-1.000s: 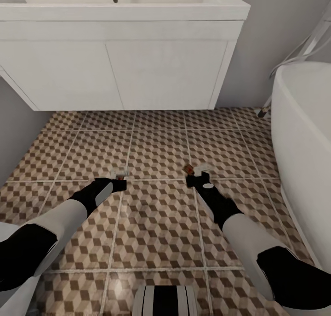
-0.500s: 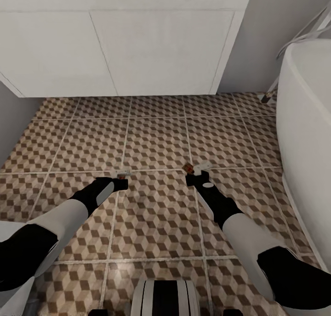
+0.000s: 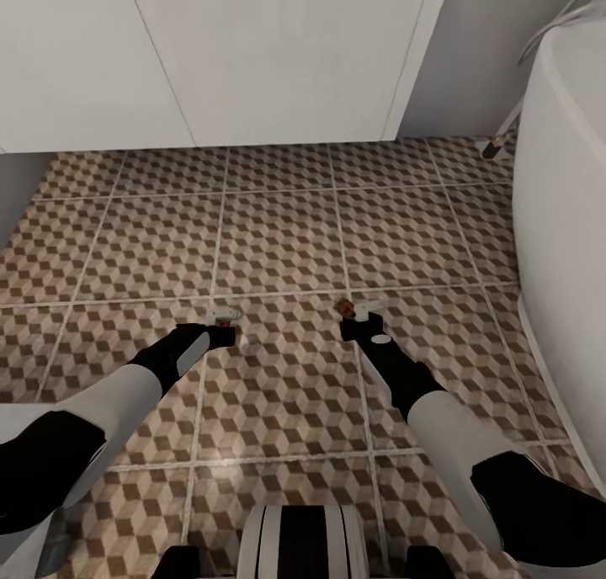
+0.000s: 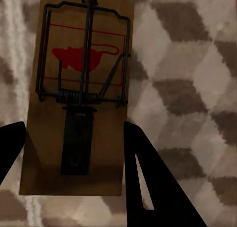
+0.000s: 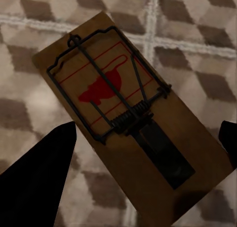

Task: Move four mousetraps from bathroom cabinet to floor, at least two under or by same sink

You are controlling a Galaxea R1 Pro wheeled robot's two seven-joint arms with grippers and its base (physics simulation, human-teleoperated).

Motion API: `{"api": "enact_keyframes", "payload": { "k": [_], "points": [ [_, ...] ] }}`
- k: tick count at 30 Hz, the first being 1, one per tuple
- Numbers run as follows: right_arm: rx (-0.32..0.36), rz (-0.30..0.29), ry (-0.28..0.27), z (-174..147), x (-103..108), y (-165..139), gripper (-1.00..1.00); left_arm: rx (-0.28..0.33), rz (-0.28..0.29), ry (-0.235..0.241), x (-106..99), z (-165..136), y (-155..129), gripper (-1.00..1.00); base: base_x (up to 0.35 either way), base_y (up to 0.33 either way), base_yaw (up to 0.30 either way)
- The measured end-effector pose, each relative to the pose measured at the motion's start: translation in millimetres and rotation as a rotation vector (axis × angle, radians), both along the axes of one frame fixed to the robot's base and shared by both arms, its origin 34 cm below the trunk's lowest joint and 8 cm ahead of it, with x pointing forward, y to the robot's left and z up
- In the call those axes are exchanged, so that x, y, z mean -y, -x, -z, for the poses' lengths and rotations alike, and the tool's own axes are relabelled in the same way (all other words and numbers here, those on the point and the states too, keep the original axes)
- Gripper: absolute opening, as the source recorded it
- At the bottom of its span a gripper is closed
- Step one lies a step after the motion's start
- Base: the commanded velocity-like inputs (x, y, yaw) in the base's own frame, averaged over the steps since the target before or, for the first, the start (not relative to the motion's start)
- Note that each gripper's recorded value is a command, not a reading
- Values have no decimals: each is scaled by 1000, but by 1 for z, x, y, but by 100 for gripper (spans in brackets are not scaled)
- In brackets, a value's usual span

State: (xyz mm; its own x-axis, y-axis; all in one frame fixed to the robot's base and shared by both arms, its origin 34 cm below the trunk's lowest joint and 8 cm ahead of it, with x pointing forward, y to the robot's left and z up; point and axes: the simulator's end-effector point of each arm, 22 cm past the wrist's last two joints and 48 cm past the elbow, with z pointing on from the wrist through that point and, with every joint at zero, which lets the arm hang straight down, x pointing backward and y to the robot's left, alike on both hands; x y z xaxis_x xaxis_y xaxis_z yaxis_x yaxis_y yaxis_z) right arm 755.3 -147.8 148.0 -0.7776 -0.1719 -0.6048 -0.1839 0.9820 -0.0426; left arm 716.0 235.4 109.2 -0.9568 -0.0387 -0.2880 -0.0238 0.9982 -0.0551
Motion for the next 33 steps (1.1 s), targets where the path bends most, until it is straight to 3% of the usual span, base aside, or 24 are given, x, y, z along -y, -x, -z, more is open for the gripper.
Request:
{"api": "enact_keyframes", "payload": {
  "k": [15, 23, 33],
  "points": [
    [-78, -2, 1, 53, 0, 30, -100, -76, 1, 1, 0, 49, 32, -100, 0, 0, -69],
    [-21, 2, -14, 47, -2, 22, -100, -77, 0, 1, 0, 50, 33, -100, 0, 0, -6],
    [-11, -1, -16, 46, -3, 20, -100, -77, -1, 1, 0, 50, 33, -100, 54, 99, 0]
  ]
}}
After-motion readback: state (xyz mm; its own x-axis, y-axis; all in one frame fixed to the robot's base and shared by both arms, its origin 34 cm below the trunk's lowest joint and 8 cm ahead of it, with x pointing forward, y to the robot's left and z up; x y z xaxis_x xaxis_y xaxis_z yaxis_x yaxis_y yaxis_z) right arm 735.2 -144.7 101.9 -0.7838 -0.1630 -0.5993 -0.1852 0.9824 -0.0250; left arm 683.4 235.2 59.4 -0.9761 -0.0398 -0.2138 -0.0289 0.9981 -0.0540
